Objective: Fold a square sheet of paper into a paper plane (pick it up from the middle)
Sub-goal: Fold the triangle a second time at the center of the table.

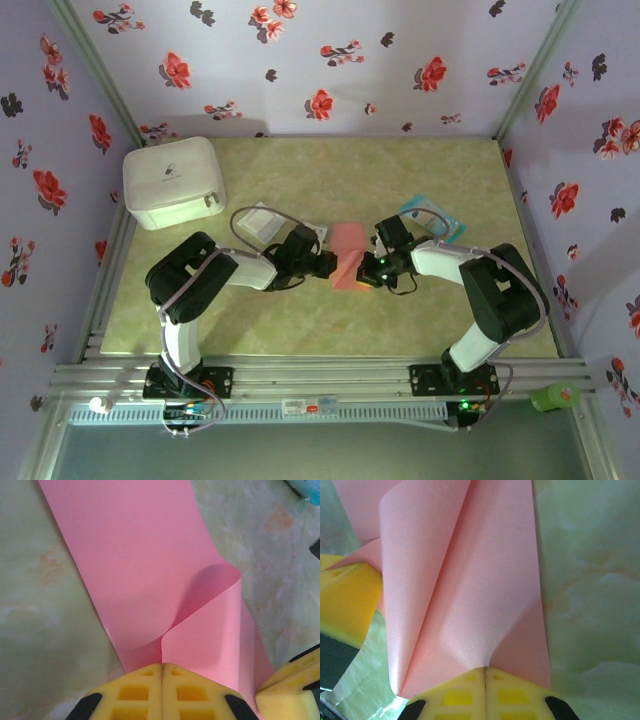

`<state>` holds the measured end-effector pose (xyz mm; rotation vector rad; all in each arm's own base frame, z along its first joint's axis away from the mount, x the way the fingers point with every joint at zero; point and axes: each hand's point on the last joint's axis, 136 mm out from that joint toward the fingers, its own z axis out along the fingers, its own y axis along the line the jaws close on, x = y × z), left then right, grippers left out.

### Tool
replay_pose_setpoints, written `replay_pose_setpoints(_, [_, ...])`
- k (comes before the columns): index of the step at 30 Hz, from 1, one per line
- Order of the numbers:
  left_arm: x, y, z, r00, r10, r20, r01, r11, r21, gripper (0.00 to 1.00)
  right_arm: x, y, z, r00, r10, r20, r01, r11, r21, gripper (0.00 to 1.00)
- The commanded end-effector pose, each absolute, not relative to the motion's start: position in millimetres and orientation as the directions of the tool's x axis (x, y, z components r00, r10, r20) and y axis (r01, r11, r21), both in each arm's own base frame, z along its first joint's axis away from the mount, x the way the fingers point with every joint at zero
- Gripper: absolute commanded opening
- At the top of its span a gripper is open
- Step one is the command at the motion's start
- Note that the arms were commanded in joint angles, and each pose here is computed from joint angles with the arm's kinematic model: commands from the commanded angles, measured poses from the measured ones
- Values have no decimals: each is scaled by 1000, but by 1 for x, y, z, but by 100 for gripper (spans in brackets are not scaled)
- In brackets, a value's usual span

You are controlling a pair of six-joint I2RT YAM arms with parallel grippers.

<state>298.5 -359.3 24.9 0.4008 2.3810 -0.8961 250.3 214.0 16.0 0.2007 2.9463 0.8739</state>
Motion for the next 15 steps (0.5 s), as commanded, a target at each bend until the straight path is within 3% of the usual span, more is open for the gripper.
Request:
replay_pose_setpoints(1, [301, -362, 20, -792, 95, -603, 473, 720, -508, 3, 232, 198, 2, -990, 138, 26, 134, 872, 470, 0])
replay_pose_setpoints(15, [300, -363, 27, -782, 83, -618, 484, 706, -518, 3, 232, 195, 1, -990, 138, 21, 132, 881, 455, 0])
